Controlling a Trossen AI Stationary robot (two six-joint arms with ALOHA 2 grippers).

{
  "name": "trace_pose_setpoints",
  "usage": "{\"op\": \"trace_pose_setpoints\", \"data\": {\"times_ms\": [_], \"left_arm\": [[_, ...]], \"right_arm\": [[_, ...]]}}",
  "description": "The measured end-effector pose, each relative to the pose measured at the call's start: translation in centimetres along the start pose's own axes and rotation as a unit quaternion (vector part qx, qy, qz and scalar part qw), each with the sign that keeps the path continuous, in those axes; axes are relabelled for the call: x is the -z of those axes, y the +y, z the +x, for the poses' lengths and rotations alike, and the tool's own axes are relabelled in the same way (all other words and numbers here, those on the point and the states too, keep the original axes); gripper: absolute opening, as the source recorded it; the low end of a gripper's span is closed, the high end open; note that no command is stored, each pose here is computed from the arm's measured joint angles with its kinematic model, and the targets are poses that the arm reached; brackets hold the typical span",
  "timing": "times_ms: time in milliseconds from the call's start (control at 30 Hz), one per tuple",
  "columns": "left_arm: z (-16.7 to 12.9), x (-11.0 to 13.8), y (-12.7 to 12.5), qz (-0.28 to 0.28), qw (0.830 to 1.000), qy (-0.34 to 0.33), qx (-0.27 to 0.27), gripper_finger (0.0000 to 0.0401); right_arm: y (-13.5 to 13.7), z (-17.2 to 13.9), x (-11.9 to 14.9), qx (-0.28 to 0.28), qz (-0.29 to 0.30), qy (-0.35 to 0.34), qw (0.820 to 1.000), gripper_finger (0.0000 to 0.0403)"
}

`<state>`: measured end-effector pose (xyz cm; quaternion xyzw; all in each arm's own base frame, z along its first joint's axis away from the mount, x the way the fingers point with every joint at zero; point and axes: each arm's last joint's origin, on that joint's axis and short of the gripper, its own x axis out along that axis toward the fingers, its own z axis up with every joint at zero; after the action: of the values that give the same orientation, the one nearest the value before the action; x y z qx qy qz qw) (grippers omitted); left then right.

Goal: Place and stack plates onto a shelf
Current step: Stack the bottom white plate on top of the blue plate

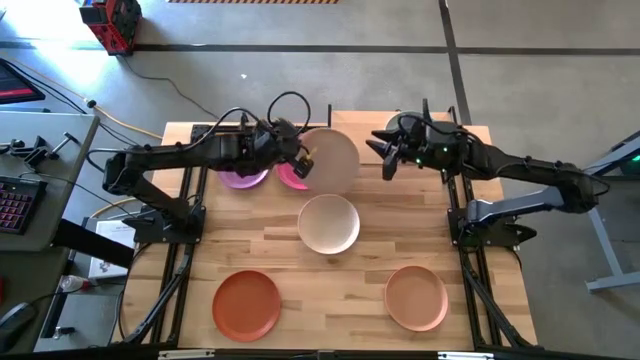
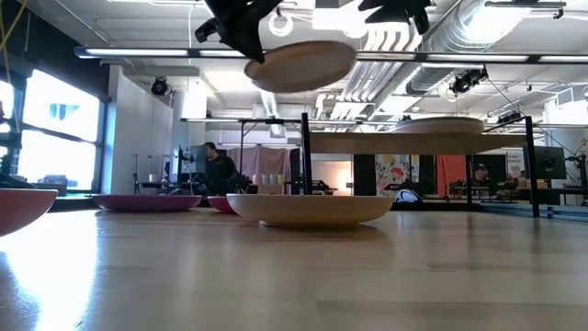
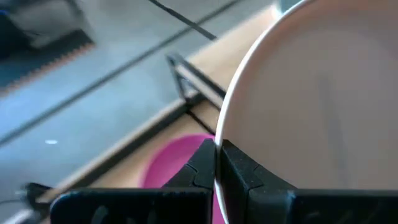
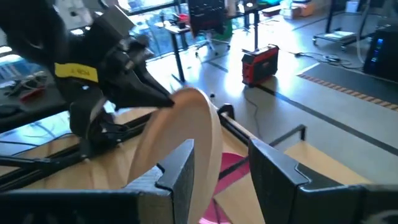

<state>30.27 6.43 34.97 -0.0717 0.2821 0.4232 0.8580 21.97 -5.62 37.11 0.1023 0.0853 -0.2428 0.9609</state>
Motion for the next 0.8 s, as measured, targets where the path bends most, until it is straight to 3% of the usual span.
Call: {"op": "trace_pose_setpoints", "data": {"times_ms": [267, 800], "left_arm": [[0.2, -0.3, 0.6, 0.006, 0.998, -0.022, -0.057, 0.0001], [0.8, -0.2, 0.2, 0.004, 0.998, -0.020, -0.060, 0.0001]], "right_arm": [[-0.5, 1.1, 0.7, 0.021, 0.014, 0.028, 0.999, 0.0133], [0.0, 5.3, 3.4, 0.041, 0.043, 0.090, 0.994, 0.0133]]}}
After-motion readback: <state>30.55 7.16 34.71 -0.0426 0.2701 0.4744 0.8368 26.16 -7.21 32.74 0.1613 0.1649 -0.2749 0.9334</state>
